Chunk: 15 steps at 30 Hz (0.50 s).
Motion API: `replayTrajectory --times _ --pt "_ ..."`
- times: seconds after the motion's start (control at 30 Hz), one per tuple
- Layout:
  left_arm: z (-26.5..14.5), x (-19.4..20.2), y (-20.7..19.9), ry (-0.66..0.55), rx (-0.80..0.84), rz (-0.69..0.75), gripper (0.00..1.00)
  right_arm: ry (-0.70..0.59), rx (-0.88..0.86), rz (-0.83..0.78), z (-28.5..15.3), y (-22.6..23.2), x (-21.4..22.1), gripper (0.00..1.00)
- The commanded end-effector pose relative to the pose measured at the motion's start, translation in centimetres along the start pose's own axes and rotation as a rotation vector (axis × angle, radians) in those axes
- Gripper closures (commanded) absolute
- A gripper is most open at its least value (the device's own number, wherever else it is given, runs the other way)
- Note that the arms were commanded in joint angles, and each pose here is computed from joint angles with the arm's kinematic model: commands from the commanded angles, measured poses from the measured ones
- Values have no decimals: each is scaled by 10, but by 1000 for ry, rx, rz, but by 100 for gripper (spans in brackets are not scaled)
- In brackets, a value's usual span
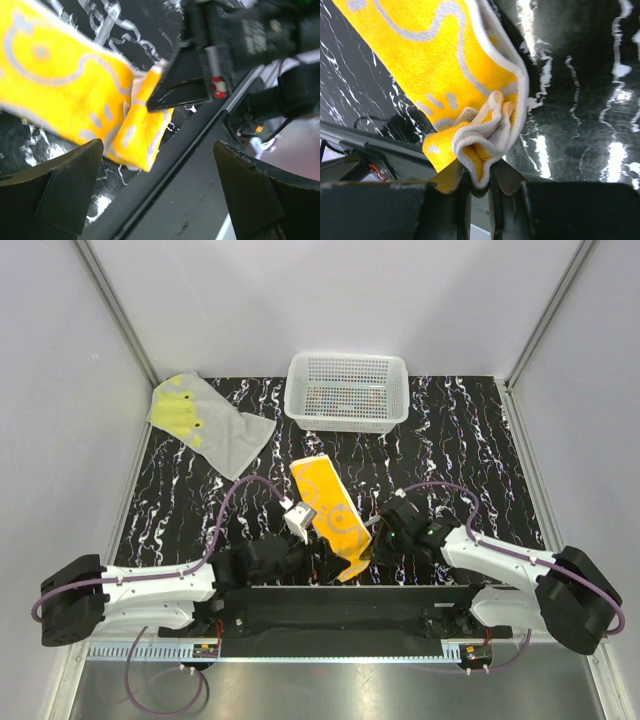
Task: Roll the towels
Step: Roll the towel
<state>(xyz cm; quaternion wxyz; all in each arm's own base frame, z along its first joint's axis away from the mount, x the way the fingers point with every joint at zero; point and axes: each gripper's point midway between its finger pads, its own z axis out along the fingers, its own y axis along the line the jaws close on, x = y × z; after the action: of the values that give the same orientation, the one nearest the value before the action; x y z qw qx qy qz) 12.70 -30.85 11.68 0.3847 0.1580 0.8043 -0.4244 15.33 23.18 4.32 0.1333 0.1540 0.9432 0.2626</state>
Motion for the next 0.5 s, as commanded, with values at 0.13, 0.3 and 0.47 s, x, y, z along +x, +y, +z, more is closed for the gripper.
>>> replayTrajectory --times 0.13,0.3,0.47 --pt "8 -5 -18 -50 -28 356 1 159 27 -71 4 13 19 89" --pt "22 20 -29 38 -48 480 1 177 46 -65 5 9 22 89" --pt "36 48 -30 134 -75 563 2 182 36 -53 2 11 23 89"
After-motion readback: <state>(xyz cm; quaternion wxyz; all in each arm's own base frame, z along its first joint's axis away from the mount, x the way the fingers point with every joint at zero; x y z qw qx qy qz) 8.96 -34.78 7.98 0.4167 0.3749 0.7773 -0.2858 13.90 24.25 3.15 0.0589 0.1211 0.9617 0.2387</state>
